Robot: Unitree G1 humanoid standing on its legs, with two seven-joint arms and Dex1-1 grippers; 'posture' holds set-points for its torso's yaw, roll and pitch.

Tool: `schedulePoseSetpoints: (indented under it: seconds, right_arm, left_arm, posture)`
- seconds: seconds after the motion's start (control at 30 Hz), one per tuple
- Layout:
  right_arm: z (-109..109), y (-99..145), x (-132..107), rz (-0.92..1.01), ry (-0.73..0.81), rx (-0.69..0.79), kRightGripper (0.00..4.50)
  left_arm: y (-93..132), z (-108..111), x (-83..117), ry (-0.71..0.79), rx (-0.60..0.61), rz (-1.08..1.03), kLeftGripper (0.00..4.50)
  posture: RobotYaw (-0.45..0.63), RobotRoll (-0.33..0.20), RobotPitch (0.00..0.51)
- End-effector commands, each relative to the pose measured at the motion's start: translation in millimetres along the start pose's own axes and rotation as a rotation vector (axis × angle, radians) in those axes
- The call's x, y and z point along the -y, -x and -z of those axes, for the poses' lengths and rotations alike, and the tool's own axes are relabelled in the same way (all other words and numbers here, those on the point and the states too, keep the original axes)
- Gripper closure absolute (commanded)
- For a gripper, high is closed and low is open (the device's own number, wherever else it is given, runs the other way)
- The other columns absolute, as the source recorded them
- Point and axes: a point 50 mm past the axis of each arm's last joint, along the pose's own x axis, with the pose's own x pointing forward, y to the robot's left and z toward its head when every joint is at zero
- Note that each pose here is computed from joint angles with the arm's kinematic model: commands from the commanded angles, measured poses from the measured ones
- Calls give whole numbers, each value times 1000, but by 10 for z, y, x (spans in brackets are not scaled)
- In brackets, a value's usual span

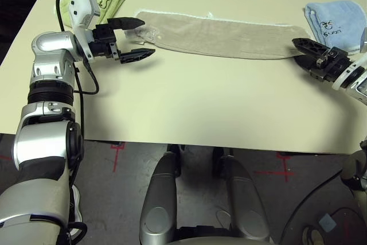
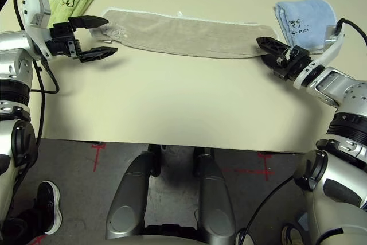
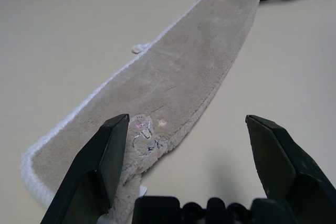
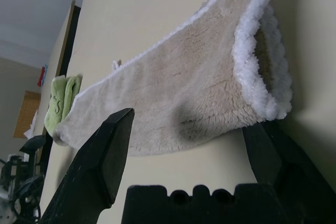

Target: Fold the towel and set it aside.

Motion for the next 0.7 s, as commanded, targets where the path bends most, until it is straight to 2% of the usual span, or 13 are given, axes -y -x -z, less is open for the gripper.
schedulePoseSetpoints:
  seconds: [0.03,0.37,0.7]
  right_arm:
    - [55,35,146,85,-23,4,656]
    - [24,77,207,104,-27,32,4431]
    - [-145,202,285,144,12,93,4473]
  left_arm:
    - [-4,34,11,13,-15,10,0]
    - [-1,55,24,21,-21,16,0]
    - [-6,57,32,29,-16,21,0]
  posture:
    - [54,0,404]
    - [52,0,395]
    - [51,0,388]
